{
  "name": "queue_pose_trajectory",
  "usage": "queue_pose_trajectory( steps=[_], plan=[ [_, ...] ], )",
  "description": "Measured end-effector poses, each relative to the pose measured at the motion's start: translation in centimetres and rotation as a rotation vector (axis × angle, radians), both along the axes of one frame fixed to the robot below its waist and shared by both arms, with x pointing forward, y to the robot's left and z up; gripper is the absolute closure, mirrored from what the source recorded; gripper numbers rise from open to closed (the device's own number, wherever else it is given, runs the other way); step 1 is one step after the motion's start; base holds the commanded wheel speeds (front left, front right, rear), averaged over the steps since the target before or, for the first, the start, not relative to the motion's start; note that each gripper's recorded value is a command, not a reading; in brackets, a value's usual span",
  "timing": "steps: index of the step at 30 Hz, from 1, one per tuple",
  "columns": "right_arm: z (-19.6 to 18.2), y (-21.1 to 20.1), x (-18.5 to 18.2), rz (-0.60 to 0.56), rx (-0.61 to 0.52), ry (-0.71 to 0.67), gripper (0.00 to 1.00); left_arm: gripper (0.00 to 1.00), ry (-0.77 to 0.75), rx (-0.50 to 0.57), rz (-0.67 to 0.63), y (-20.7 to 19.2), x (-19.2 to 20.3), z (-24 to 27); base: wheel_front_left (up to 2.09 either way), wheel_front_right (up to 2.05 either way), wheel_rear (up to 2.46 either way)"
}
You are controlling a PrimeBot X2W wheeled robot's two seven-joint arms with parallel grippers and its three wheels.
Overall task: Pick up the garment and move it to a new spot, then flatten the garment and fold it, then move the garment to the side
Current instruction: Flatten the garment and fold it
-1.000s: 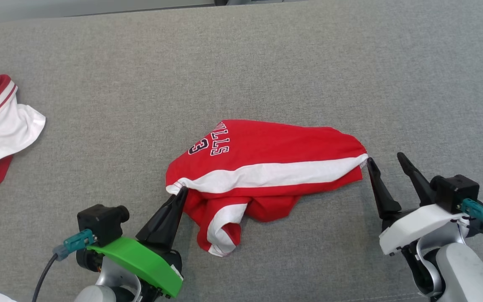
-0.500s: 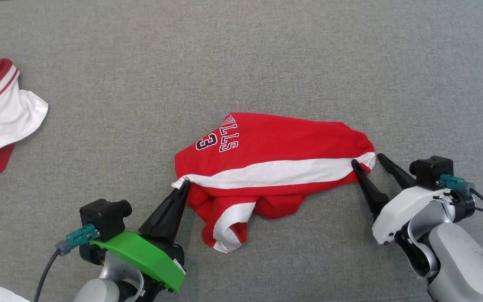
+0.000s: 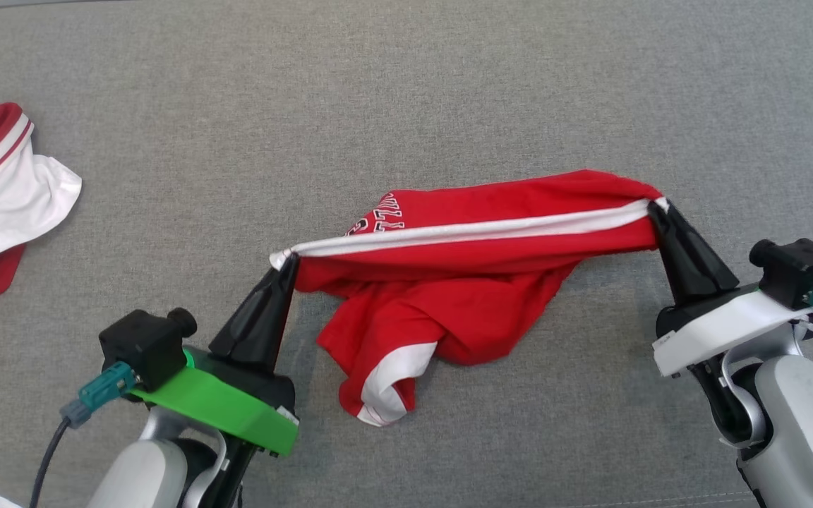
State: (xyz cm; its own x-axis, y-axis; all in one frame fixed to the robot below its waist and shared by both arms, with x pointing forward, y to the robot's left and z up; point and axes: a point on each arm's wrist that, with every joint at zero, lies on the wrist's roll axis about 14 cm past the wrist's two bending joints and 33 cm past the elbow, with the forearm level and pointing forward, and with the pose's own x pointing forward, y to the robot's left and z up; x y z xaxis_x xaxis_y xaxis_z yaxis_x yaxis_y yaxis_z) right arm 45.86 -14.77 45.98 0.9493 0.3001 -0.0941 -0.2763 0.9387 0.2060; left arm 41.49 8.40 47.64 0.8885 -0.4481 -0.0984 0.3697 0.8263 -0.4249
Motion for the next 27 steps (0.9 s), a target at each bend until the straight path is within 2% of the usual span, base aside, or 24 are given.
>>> queue_pose_trajectory(
  steps=[8,12,15,19,27],
  plan=[
    [9.4,-0.7,1.0,-0.072,0.035,-0.326,1.00,1.00,-0.358,0.051,0.005,-0.4,2.7,8.8,0.00,0.00,0.00],
    [14.6,-1.3,0.5,-0.118,0.041,-0.480,1.00,1.00,-0.547,0.064,0.018,-0.9,2.9,13.7,0.00,0.00,0.00],
    [17.3,-1.6,-0.2,-0.147,0.038,-0.545,1.00,1.00,-0.653,0.071,0.032,-1.1,2.6,16.5,0.00,0.00,0.00],
    [18.9,-1.4,-1.0,-0.154,0.040,-0.569,1.00,1.00,-0.712,0.063,0.042,-1.4,2.0,18.2,0.00,0.00,0.00],
    [17.8,-1.5,-0.4,-0.164,0.046,-0.512,1.00,1.00,-0.762,0.088,0.042,-1.6,2.8,19.4,0.00,0.00,0.00]
  ],
)
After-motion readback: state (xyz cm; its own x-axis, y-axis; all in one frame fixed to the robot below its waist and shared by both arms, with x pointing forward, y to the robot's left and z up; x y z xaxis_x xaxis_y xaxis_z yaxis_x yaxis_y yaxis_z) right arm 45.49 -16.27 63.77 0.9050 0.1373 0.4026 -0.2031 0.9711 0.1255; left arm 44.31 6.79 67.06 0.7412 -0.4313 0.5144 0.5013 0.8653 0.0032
